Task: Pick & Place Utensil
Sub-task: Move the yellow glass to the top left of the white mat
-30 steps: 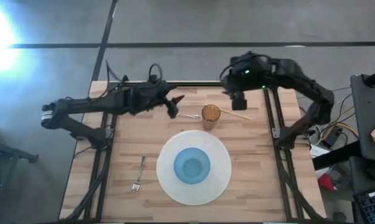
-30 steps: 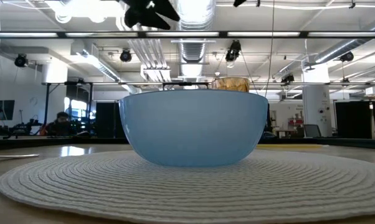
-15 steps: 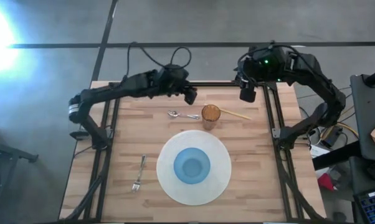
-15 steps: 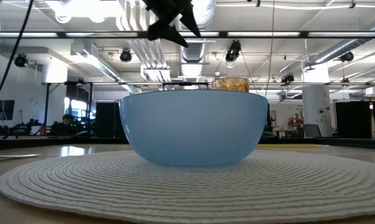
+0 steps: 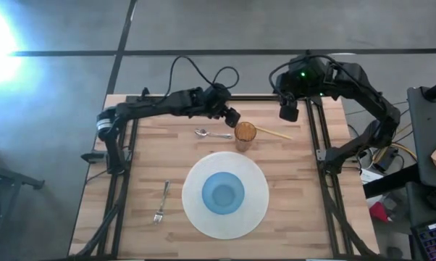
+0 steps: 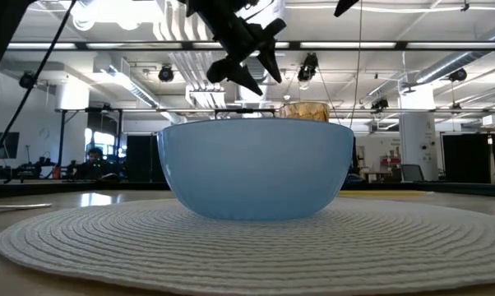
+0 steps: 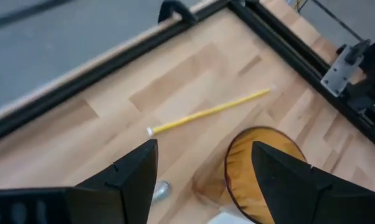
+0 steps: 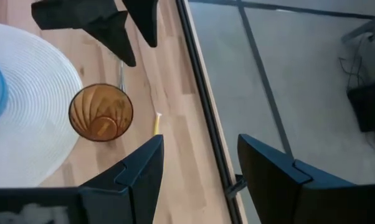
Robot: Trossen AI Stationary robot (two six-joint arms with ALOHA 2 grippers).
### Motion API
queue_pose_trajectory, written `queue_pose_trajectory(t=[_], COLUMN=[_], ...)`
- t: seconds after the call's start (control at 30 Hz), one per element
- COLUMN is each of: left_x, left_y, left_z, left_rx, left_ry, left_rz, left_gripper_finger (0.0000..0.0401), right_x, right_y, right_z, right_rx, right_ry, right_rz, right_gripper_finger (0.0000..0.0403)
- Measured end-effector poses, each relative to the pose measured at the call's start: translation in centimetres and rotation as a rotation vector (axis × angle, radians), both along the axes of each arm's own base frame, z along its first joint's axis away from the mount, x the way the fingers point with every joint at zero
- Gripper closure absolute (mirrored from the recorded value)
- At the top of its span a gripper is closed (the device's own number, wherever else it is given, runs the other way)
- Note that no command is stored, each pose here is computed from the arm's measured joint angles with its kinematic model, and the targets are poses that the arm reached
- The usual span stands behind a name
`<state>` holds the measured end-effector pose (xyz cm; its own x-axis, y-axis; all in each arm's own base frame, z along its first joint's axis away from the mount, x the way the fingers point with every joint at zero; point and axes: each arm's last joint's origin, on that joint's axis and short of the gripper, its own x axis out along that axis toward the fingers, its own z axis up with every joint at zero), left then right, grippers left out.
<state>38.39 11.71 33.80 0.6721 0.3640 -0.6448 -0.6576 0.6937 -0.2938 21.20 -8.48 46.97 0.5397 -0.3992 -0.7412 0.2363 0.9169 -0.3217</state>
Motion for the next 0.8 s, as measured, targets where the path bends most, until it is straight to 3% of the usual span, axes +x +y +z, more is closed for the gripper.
queue_pose_trajectory(t=[0.3,0.6,0.8], left_x=[0.6,0.8,1.0], left_y=[-0.3,-0.2,-0.3], left_z=[-0.6,3.6,2.6], left_rx=[-0.109,-0.067,-0.1], left_ry=[-0.02,-0.131,-0.075], left_rz=[-0.049,-0.067,-0.058], left_gripper_finger=[0.0151,0.0151,0.0151], right_x=[0.1,0.2,0.2], right_y=[0.0,-0.1,-0.1], right_z=[-0.1,-0.1,-0.1], right_rx=[0.0,-0.006,-0.005], right_ry=[0.004,-0.001,-0.001], right_rz=[0.003,0.007,0.008], right_gripper_finger=[0.0202,0.0203,0.0204])
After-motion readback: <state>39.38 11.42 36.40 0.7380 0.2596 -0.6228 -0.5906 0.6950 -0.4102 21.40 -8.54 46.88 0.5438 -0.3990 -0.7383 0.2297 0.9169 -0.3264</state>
